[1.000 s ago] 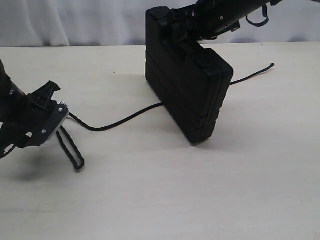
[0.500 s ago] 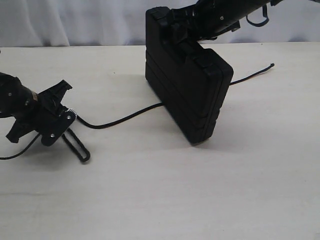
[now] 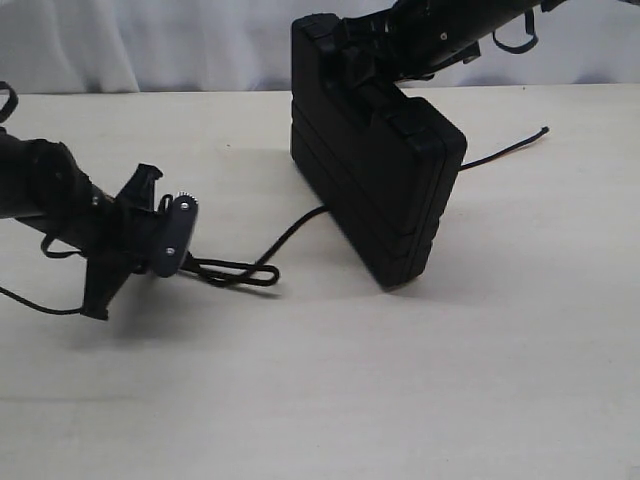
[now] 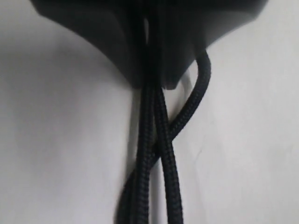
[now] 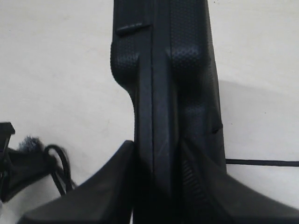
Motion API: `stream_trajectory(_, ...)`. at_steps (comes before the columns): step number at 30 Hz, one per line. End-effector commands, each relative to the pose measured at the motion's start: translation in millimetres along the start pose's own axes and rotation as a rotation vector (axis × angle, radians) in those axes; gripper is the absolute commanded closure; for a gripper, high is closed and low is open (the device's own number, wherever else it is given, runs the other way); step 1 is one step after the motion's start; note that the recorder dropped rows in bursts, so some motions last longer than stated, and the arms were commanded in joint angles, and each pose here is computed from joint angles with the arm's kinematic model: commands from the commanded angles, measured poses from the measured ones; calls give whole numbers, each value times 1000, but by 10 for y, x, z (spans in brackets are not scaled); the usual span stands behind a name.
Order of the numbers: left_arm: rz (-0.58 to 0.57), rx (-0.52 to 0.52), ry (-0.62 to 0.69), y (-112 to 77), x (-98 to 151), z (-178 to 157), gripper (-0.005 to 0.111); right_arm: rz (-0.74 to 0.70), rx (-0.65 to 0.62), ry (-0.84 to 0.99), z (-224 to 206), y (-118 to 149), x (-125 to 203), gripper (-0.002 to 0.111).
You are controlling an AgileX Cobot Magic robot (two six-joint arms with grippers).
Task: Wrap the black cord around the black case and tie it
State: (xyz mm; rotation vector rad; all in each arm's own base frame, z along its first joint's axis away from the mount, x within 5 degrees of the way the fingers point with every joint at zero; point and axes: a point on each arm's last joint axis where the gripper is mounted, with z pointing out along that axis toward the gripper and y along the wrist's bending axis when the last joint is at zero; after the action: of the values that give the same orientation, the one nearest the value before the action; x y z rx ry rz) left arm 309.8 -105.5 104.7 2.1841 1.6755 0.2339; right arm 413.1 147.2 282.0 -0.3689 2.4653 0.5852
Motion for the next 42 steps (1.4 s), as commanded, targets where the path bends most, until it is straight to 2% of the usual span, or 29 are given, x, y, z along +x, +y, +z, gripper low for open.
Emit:
stream_trajectory(1,-162,55,-133,-57,-362,-216,107,0,1,-42,-72,22,-46,81)
stream_trajectory(5,-389,-2,-243,45,-465,-475,107,0,1,-42,-72,22,-46,81)
stream_trajectory(12,-877,-132,-419,259,-538,-750,107,0,1,-42,-72,22,-46,81)
stream_trajectory(15,-941,-146,-406,272,-513,-734,107,0,1,-42,-72,22,-46,81)
stream_trajectory(17,-943,-158,-378,272,-487,-720,107,0,1,-42,-72,22,-46,81)
stream_trajectory(20,-1024,-259,-318,328,-387,-719,107,0,1,-42,-72,22,-46,81)
stream_trajectory(23,-1055,-392,-240,389,-267,-735,107,0,1,-42,-72,22,-46,81)
stream_trajectory(26,-1037,-428,-222,406,-243,-761,107,0,1,-42,-72,22,-46,81)
stream_trajectory(28,-1036,-394,-258,428,-289,-775,107,0,1,-42,-72,22,-46,81)
stream_trajectory(30,-1114,-263,-387,482,-413,-820,107,0,1,-42,-72,22,-46,81)
stream_trajectory(31,-1169,-105,-484,511,-506,-846,107,0,1,-42,-72,22,-46,81)
stream_trajectory(32,-1190,-10,-526,517,-548,-855,107,0,1,-42,-72,22,-46,81)
stream_trajectory(33,-1177,130,-543,506,-604,-839,107,0,1,-42,-72,22,-46,81)
stream_trajectory(35,-1073,256,-465,396,-607,-722,107,0,1,-42,-72,22,-46,81)
stream_trajectory(37,-1063,324,-384,309,-570,-549,106,0,1,-42,-72,22,-46,81)
stream_trajectory(39,-1068,357,-359,271,-559,-436,95,0,1,-42,-72,22,-46,81)
stream_trajectory(42,-1065,330,-334,277,-530,-407,67,0,1,-42,-72,22,-46,81)
